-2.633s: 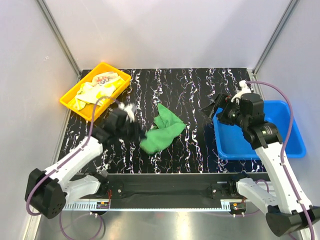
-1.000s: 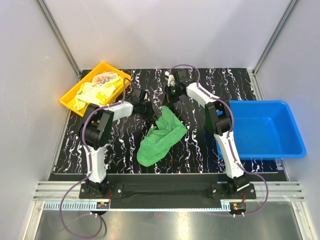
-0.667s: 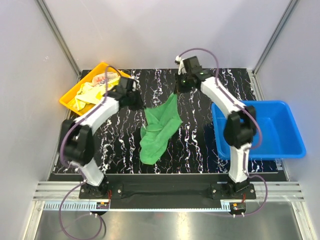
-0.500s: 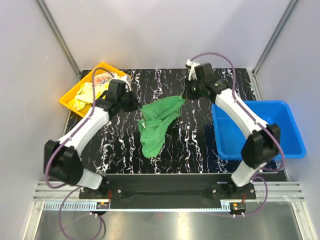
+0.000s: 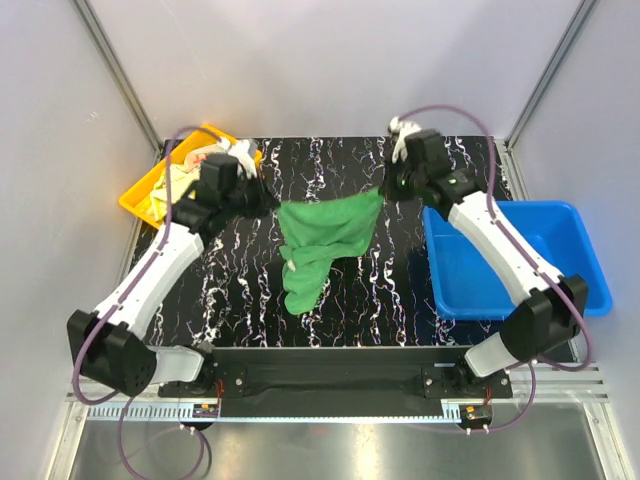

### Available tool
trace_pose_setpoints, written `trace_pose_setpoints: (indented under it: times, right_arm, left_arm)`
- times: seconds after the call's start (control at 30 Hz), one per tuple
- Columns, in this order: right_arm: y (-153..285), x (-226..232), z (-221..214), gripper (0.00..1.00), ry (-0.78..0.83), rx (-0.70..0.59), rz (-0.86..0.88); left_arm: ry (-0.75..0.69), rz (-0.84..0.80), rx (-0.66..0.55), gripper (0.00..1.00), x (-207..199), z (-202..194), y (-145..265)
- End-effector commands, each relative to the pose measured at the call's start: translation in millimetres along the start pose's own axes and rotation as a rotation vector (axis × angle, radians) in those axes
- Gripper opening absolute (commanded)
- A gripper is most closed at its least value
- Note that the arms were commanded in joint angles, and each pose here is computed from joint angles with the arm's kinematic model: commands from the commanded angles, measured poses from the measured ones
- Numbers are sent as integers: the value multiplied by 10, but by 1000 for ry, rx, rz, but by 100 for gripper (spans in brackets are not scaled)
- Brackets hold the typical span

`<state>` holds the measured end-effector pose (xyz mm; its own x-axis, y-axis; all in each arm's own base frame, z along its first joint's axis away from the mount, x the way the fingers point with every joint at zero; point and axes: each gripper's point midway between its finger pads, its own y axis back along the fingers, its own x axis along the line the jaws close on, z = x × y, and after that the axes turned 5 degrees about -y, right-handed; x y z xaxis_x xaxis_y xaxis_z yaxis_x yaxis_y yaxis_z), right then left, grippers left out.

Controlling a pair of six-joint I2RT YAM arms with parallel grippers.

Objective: Fold and stack the towels
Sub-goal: Flatten out the crumpled towel

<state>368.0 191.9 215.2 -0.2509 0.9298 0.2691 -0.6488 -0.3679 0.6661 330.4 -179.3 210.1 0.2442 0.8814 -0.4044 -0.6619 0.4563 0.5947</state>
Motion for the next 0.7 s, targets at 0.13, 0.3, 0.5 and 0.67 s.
trace_pose_setpoints:
  times: [0.13,0.3,0.5,0.67]
  right_arm:
    - [1484,414,1882,0,140,-705,41]
    - [1894,539,2274,0,177,-840,53]
    - [2230,643,2174,0,211,-828,109]
    - [2757,878,1606,0,271,-808,315]
  left_arm:
    - [-292,-117,-525,0,-869,1890,1216]
    - [-324,-114,-586,0,-1043,2312,1410]
    - [-355,-153,-628,0,-1173,2299,1783]
    - [-426,-320,-648,0,-1462,1900,2299]
